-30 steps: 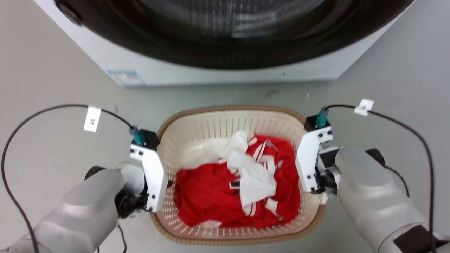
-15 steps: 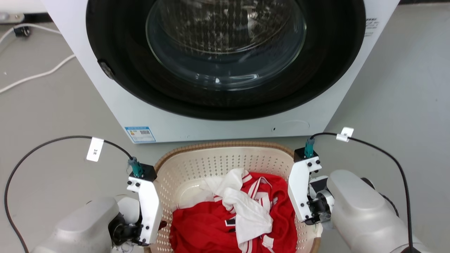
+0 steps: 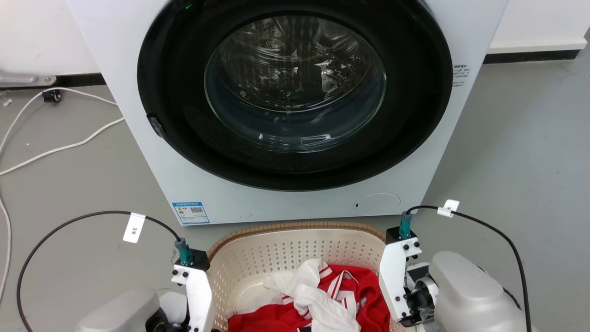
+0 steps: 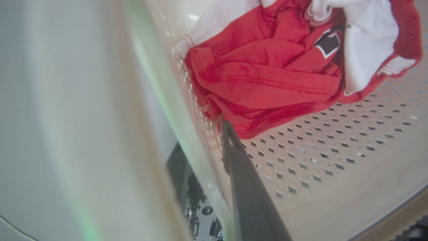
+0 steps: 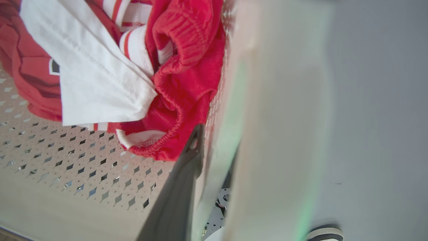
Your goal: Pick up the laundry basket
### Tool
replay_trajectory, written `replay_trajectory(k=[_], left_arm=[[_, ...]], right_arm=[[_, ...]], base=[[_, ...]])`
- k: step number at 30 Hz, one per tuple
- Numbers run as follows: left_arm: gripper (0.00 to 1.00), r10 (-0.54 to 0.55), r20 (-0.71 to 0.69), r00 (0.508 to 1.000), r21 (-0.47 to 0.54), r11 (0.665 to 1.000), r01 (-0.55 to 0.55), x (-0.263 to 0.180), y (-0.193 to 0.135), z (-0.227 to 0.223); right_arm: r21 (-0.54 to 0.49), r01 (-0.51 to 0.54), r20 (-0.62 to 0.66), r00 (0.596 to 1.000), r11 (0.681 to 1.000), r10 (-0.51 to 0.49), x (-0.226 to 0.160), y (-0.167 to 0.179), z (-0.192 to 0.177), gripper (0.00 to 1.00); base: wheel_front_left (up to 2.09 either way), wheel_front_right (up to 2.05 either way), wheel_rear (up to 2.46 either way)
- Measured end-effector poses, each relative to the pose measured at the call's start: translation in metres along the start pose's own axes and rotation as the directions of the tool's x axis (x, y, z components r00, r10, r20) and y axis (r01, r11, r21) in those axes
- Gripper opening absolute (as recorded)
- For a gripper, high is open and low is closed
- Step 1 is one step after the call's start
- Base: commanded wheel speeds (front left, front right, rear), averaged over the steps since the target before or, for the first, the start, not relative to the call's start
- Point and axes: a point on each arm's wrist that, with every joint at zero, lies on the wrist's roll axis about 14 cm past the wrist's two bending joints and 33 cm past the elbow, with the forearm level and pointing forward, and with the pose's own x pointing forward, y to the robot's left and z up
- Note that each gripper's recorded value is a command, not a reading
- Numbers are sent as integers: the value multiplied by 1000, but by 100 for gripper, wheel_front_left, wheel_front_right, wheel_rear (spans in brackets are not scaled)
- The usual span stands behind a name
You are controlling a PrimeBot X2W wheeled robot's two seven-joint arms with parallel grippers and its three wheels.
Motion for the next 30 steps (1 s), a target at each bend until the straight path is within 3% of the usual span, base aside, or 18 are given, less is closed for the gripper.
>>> replay_trajectory(k=[30], left_arm=[[0,-54,-123,991,-41,998,49,-1,-8,-10]], right_arm=[[-5,-13,-44,999,1000,13,-2,1,0,0]], base=[[0,0,0]])
